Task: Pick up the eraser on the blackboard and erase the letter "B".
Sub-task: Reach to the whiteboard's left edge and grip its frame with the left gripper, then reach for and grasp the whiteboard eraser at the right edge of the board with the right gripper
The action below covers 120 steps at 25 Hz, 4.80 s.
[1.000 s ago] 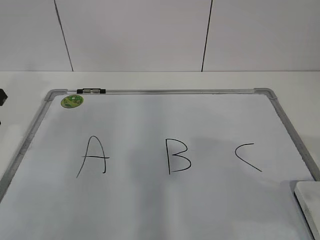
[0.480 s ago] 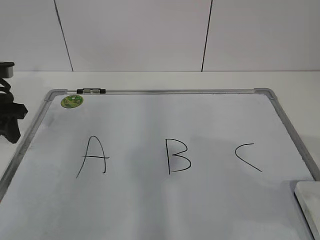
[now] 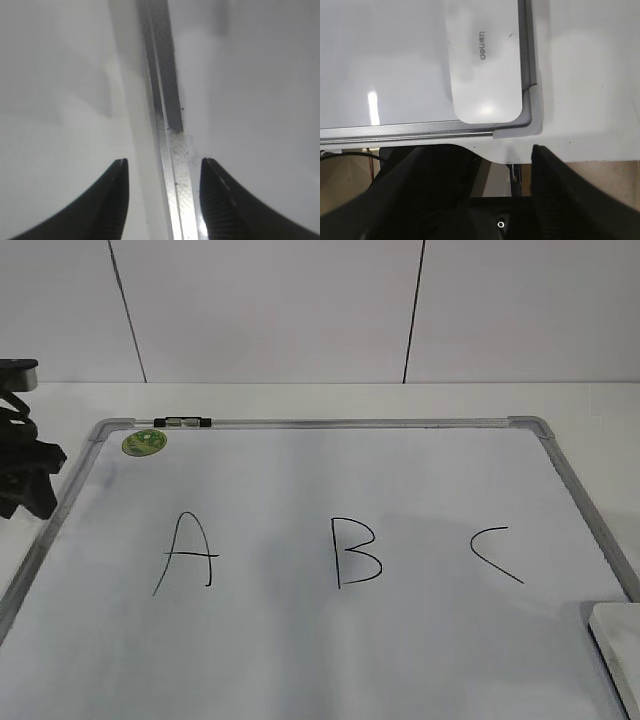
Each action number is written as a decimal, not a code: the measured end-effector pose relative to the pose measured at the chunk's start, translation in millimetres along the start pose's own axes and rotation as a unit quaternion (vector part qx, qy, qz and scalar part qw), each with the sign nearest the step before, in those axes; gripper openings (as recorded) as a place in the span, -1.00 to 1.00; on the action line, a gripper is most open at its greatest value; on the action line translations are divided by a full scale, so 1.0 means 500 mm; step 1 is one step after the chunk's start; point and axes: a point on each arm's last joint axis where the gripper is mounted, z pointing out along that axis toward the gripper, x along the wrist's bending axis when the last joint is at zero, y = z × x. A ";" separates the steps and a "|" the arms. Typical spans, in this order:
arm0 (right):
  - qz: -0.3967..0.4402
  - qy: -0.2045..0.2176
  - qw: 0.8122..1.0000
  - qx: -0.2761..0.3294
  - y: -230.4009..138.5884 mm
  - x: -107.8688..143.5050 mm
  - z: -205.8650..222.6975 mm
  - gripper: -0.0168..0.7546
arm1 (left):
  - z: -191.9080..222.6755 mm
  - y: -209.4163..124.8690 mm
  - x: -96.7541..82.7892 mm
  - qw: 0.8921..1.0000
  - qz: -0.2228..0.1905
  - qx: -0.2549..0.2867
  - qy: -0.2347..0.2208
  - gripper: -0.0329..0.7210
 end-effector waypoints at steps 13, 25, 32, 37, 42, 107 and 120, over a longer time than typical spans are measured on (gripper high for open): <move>0.000 0.000 1.000 0.000 0.000 0.000 0.000 0.32 | 0.046 -0.002 0.010 0.999 0.012 0.035 0.012 -0.06; 0.000 0.000 1.000 0.000 0.000 0.000 0.000 0.32 | 0.052 -0.003 0.012 0.999 0.016 0.040 0.016 -0.10; 0.000 0.000 1.000 0.000 0.000 0.000 0.000 0.32 | 0.052 -0.003 0.011 0.999 0.014 0.041 0.013 -0.10; 0.000 0.000 1.000 0.000 0.000 0.000 0.000 0.32 | 0.052 -0.003 0.010 0.999 0.010 0.040 0.009 -0.10; 0.000 0.000 1.000 0.000 0.000 0.000 0.000 0.32 | 0.055 -0.003 0.010 0.999 0.009 0.043 0.009 -0.10; -0.021 -0.025 0.995 0.092 0.145 -0.010 0.193 0.78 | 0.065 -0.003 0.008 0.998 -0.005 0.057 0.000 -0.76; -0.013 -0.018 0.992 0.121 0.165 -0.008 0.231 0.77 | 0.065 -0.003 0.008 0.998 -0.005 0.058 0.000 -0.76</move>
